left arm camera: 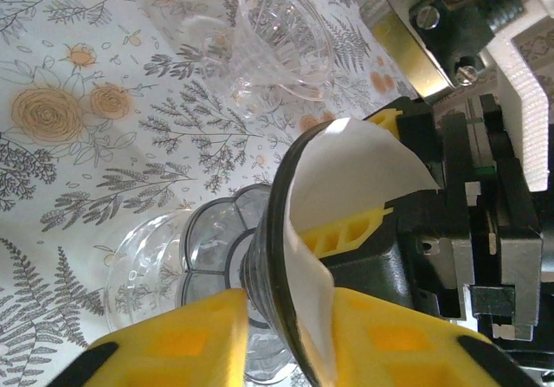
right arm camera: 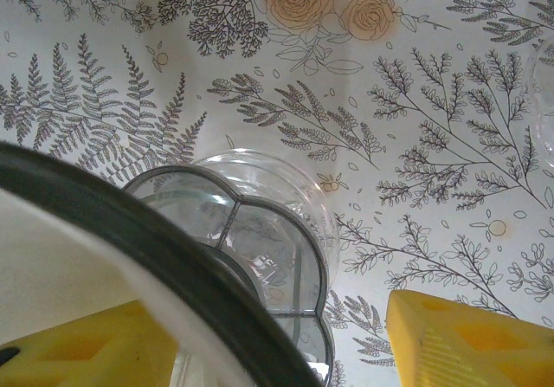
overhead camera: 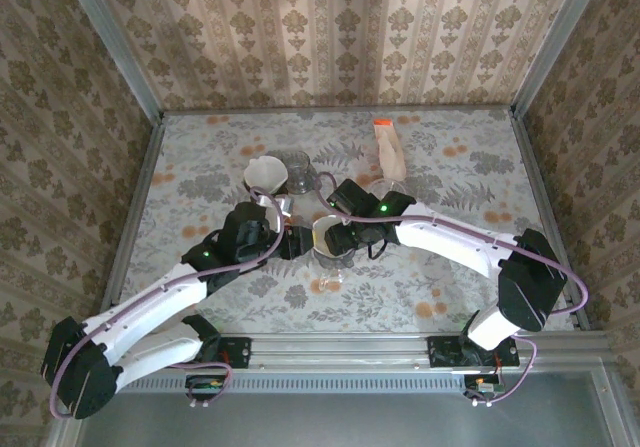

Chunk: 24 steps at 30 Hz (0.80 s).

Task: Place the coffee filter in the dripper

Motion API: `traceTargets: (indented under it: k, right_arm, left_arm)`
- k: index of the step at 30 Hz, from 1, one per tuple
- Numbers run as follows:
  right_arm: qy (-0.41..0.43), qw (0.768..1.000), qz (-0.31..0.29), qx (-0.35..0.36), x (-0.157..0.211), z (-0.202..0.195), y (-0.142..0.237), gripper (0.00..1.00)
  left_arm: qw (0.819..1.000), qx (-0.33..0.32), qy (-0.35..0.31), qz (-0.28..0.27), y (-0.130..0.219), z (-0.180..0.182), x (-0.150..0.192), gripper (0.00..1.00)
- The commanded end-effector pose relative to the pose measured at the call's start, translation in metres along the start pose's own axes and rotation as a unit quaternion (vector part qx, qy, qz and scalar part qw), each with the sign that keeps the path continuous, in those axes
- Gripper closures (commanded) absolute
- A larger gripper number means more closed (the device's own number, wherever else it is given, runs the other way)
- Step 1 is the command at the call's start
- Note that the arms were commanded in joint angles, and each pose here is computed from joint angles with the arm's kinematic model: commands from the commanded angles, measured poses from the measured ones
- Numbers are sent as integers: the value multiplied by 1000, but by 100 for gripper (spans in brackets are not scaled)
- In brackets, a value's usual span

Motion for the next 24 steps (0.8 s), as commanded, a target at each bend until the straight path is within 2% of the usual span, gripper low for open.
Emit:
traceTargets:
  k: [1,3,7,18,24]
  right_arm:
    - [-5,1000,16,15,6,-3,-10,34]
    - [-5,1000,14,15,6,-3,-10,34]
    - [-5,1000,9,12,4,-3,-7,34]
    - [-6,999,-45,-12,-7,0,28,33]
    - [-14,998,-61,-9,-2,-6,45,32]
  left_arm:
    - [1000,4,-5,-4,1,-5,-5,77]
    - [1000,3,-5,-3,1,-5,-5,81]
    - [1000,4,-3,-2,1,-5,-4,80]
    - [1000,8,2,-3,0,-5,-3,68]
    - [1000,9,2,-3,-1,-5,-2,67]
Point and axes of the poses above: each hand's point on the last joint's axis, 136 mm out from that joint toward the fingers, its own y axis back along the fingers, its own z axis along the line the jaws close on, x = y × z, the point moved 7 cm from there along y, back along the fingers
